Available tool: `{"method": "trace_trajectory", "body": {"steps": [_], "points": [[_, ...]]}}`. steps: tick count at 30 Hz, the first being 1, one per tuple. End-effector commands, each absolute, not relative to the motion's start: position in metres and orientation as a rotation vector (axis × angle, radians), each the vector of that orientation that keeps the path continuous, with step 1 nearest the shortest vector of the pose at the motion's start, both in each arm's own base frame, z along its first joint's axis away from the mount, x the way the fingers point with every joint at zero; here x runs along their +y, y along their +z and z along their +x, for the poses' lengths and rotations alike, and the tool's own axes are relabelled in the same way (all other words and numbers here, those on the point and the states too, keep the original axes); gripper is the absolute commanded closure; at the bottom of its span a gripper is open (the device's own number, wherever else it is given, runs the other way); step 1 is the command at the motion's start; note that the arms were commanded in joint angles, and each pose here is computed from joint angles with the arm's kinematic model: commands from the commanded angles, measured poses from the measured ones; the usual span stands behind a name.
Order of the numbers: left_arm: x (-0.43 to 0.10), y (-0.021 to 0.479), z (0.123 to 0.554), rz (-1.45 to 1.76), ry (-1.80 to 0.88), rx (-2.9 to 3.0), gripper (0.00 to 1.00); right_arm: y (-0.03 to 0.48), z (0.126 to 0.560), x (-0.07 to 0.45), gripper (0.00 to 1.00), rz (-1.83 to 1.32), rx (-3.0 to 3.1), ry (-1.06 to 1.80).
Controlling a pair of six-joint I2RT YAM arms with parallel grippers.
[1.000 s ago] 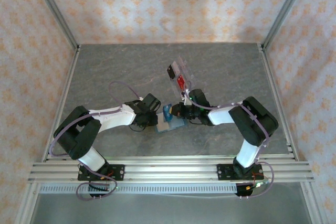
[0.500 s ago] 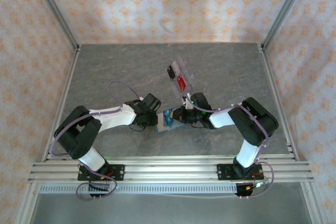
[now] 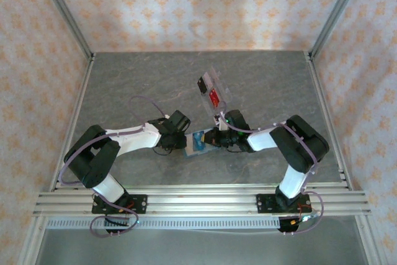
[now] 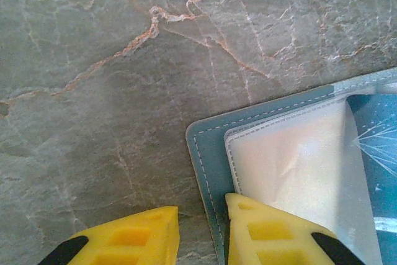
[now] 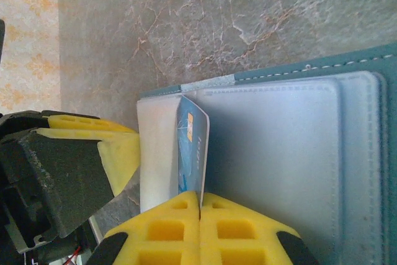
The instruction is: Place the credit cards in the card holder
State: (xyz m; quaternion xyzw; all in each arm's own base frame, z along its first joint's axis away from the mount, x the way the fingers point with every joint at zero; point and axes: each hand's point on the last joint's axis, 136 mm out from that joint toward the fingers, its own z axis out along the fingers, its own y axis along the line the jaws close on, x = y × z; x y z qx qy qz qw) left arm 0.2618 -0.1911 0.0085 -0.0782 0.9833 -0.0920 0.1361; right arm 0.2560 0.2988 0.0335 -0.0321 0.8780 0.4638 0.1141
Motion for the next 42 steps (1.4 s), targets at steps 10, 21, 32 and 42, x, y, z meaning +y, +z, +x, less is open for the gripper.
{"method": "trace_trajectory", "body": {"steps": [10,21,32,42], "points": [[-0.18,-0.035,0.245,-0.232,-0.153,2.932,0.76,0.007,0.236,0.291,1.0,-0.2,2.755,1.262],[-0.18,-0.035,0.245,-0.231,-0.155,2.934,0.76,0.014,0.244,0.304,1.0,-0.213,2.732,1.304],[-0.181,-0.035,0.246,-0.229,-0.158,2.933,0.76,0.007,0.237,0.319,1.0,-0.244,2.753,1.333],[-0.181,-0.036,0.245,-0.226,-0.159,2.934,0.76,0.015,0.234,0.326,0.94,-0.282,2.755,1.324]]}}
